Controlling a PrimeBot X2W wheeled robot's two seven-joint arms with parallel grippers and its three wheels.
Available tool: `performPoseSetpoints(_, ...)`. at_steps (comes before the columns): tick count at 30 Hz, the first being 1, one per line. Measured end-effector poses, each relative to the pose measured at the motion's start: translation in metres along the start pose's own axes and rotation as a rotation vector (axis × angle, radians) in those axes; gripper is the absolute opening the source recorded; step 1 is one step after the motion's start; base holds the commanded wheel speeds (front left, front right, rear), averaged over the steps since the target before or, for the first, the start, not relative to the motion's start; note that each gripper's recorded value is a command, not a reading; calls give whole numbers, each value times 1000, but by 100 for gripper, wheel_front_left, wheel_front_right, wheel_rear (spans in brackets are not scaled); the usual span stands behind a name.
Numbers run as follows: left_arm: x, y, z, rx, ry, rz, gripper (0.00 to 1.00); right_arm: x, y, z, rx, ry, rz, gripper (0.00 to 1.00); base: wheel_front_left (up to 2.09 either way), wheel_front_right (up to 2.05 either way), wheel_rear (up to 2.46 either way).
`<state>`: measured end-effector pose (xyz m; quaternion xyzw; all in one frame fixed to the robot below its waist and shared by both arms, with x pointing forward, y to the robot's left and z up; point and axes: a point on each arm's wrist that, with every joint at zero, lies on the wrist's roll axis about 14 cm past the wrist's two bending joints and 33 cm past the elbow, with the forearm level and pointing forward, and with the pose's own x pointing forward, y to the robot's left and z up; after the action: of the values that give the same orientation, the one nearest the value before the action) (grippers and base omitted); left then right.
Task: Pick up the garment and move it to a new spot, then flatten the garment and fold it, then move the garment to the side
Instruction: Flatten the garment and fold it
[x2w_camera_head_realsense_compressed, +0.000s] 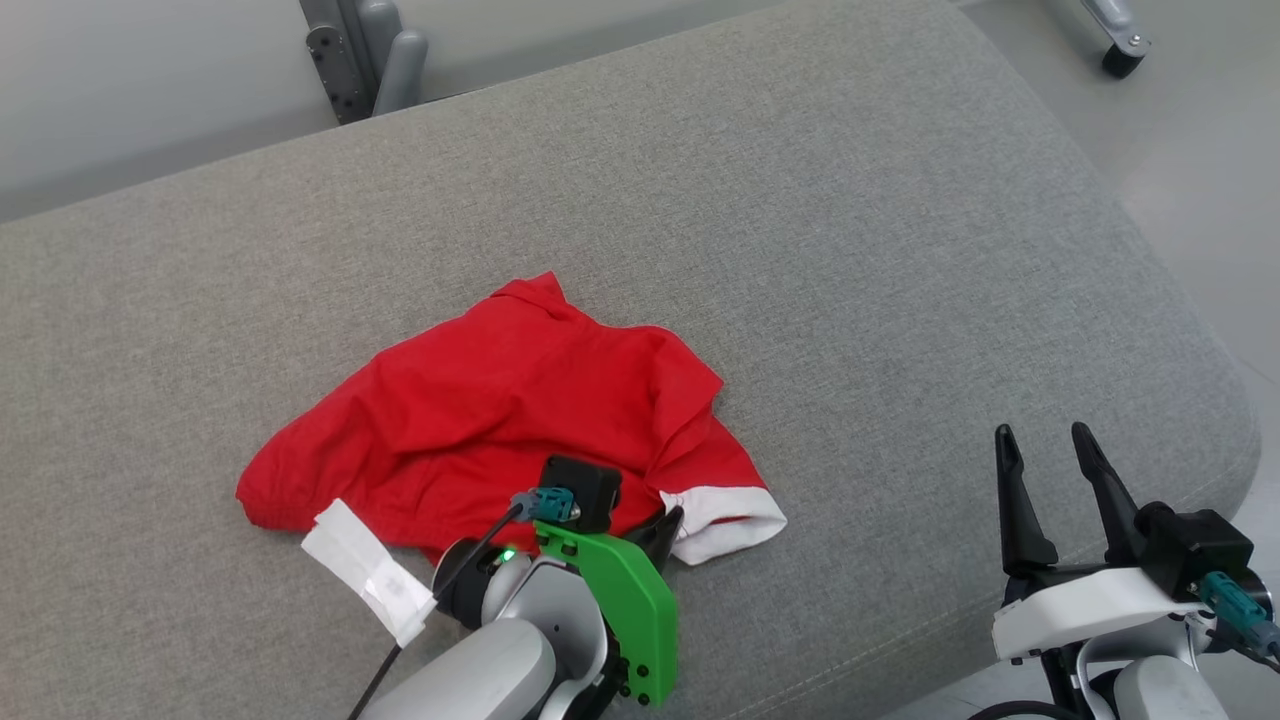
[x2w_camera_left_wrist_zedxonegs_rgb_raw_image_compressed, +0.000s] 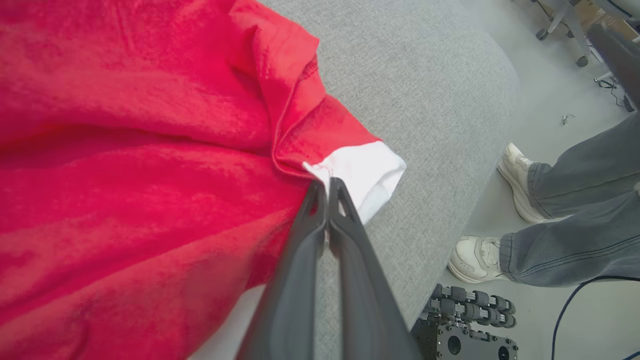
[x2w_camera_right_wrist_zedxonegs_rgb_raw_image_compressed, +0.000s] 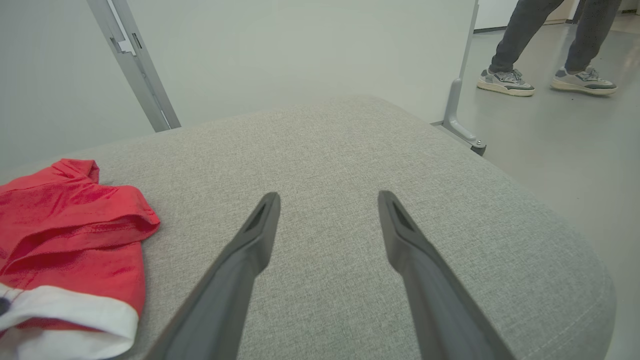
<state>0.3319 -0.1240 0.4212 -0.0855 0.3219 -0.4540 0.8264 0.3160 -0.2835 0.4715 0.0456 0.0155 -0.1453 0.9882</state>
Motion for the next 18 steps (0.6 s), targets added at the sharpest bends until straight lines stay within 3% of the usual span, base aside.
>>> performPoseSetpoints(12,1,2,-9,-31,5,12,0,1,2,-1,-1,4,5,100,0,0,0)
performPoseSetpoints(14,0,1,-11,-36,9,12,4,1,2,-1,-2,4,6,100,0,0,0)
performPoseSetpoints(16,0,1,-12,-39,7,13,18,1,2,-1,-3,4,6,100,0,0,0)
performPoseSetpoints(18,1,1,-13,-41,7,13,22,1,2,-2,-4,5,6,100,0,0,0)
